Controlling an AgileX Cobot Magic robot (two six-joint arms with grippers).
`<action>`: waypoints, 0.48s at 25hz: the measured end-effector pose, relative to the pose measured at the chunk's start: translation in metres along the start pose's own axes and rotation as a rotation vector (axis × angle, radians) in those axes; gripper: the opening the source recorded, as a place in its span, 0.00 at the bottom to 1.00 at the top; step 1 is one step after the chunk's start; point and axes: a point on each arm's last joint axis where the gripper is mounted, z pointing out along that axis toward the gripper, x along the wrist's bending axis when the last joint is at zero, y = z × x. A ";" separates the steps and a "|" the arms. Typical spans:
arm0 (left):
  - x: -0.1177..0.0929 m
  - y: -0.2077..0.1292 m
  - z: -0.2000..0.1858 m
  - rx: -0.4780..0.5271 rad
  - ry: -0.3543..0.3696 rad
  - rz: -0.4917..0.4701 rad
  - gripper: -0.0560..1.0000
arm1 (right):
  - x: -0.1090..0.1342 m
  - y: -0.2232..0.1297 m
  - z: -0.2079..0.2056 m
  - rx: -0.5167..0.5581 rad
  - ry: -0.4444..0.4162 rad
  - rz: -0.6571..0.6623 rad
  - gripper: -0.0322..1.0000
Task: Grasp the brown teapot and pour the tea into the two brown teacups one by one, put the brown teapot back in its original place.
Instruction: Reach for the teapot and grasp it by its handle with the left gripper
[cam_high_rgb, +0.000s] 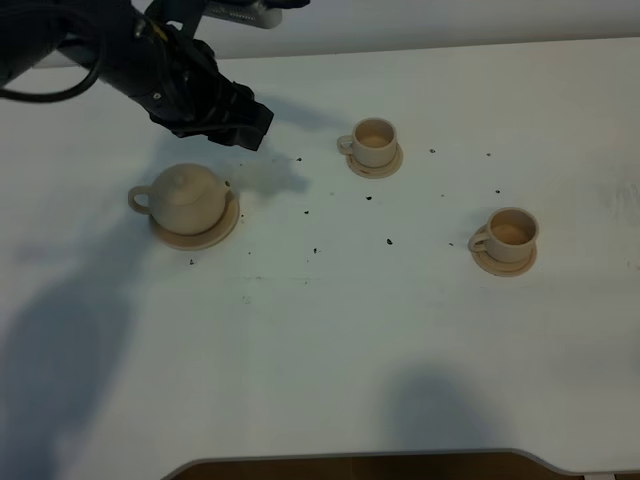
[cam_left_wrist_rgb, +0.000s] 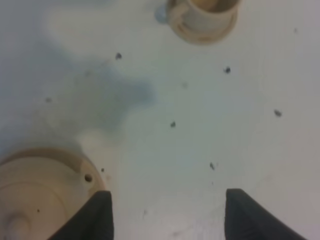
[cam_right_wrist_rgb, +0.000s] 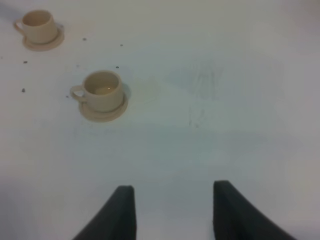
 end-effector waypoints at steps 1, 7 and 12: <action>0.001 0.001 0.003 0.046 -0.004 0.006 0.52 | 0.000 0.000 0.000 0.000 0.000 0.000 0.40; 0.011 0.009 0.019 0.267 0.025 0.012 0.52 | 0.000 0.000 0.000 -0.001 0.000 0.000 0.40; 0.017 0.007 0.027 0.316 0.059 0.041 0.52 | 0.000 0.000 0.000 -0.001 0.000 0.000 0.40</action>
